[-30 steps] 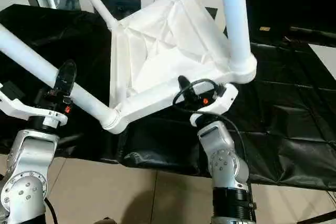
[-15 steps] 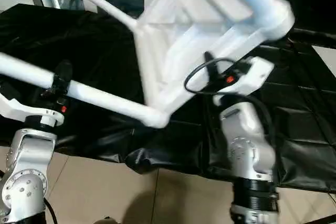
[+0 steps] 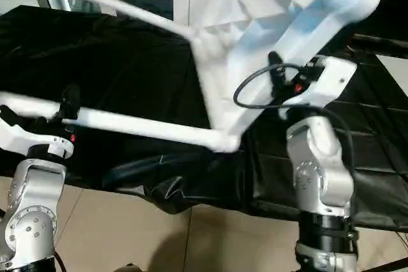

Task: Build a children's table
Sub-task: Flip table

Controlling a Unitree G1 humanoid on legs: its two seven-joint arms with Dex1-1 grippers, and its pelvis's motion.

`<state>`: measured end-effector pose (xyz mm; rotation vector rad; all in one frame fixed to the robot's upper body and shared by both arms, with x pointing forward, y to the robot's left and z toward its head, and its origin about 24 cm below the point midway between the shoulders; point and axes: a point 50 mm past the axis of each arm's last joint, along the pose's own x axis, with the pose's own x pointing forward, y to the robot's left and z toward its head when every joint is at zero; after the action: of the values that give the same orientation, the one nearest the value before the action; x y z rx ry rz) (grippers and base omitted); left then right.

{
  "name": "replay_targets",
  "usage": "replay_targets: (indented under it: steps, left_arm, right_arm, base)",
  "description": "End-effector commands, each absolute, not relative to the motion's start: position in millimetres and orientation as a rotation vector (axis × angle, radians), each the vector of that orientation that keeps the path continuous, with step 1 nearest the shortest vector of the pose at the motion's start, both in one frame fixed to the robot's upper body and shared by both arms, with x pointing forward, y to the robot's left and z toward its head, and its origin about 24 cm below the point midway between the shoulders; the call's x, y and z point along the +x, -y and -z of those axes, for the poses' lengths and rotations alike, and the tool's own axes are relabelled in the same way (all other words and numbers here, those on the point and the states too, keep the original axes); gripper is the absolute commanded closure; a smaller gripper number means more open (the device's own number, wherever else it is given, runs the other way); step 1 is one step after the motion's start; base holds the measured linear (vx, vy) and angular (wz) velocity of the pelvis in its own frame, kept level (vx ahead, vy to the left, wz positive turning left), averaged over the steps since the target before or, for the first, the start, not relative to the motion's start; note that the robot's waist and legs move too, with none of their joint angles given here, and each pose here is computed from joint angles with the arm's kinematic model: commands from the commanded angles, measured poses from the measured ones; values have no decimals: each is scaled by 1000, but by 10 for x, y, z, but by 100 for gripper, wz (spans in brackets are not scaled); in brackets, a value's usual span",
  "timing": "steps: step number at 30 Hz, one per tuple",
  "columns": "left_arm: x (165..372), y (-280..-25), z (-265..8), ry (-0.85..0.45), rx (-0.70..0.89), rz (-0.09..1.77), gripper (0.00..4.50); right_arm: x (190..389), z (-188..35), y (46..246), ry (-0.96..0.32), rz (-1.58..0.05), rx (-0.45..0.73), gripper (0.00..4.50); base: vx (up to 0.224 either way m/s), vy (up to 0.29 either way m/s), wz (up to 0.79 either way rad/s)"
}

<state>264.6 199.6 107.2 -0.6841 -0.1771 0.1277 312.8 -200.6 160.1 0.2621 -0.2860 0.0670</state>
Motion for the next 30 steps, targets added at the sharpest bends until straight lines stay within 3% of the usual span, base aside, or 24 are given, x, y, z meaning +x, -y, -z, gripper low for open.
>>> replay_targets:
  steps: [1,16,23,30]
  left_arm:
    - [2662,-2004,-1069,177,-716,-151,0]
    - [2702,-2033,-951,121,-745,-209,0]
    - [2725,-2038,-930,110,-731,-199,0]
    - [2752,-1946,-998,77,-497,-23,0]
  right_arm:
    - [3085,-1850,2222,418,40,215,242]
    - [3098,-1929,2328,466,214,134,257]
    - [3168,-1909,2275,445,258,89,257]
    - [3311,-1946,2083,421,171,20,257]
  base:
    - [0,0,0]
    - [0,0,0]
    - [0,0,0]
    - [0,0,0]
